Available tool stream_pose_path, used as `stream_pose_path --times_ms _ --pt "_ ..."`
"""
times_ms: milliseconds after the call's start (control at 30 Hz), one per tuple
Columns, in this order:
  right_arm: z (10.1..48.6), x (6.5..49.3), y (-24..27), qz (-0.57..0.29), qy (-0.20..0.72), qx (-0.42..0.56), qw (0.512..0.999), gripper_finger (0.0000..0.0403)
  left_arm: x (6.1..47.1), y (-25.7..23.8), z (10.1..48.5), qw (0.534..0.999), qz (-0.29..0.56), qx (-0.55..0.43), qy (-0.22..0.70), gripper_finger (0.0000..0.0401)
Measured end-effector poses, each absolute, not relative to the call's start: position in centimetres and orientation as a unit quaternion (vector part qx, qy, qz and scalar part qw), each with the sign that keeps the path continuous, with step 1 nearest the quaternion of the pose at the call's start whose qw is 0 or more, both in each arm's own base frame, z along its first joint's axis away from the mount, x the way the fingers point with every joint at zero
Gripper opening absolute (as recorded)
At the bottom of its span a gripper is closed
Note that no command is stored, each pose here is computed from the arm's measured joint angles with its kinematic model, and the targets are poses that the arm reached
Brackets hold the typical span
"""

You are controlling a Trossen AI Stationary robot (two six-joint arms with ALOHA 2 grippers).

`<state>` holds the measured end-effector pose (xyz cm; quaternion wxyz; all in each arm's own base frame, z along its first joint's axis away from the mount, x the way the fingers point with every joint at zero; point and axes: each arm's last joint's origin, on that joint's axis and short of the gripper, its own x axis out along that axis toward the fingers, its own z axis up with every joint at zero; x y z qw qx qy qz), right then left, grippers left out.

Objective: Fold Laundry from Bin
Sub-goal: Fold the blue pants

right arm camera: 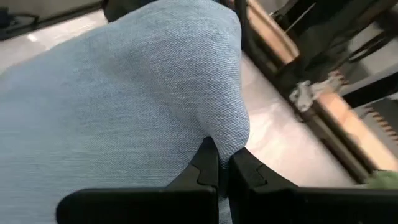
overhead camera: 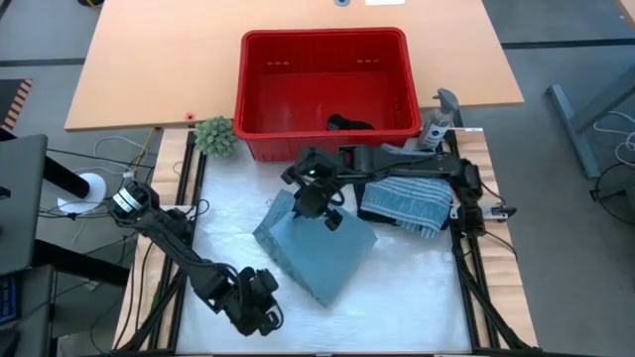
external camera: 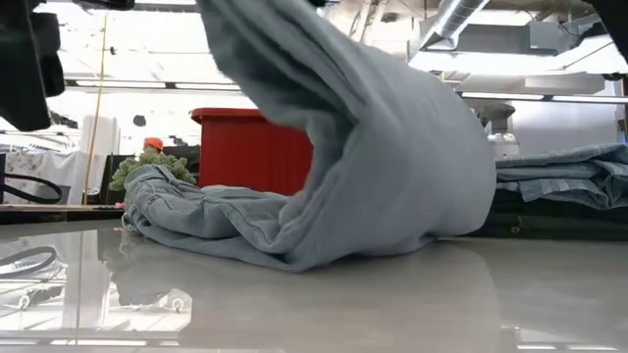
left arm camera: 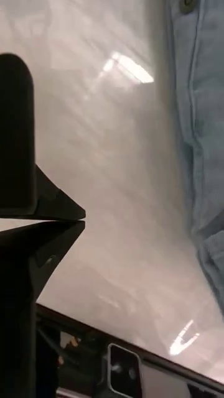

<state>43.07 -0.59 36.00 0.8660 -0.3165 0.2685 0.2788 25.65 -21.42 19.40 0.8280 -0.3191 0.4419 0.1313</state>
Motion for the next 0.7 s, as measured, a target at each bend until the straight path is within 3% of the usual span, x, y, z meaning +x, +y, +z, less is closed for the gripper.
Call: stream_pose_path --times_ms 333,700 --pt "30.9 46.2 -1.6 0.298 0.295 -0.338 0.842 0.0030 25.3 -21.6 19.3 0.821 0.148 -0.337 0.437 0.0000" --pt "30.4 47.2 -4.7 0.295 0.248 -0.340 0.858 0.0030 25.3 -21.6 19.3 0.825 0.155 -0.334 0.429 0.0000"
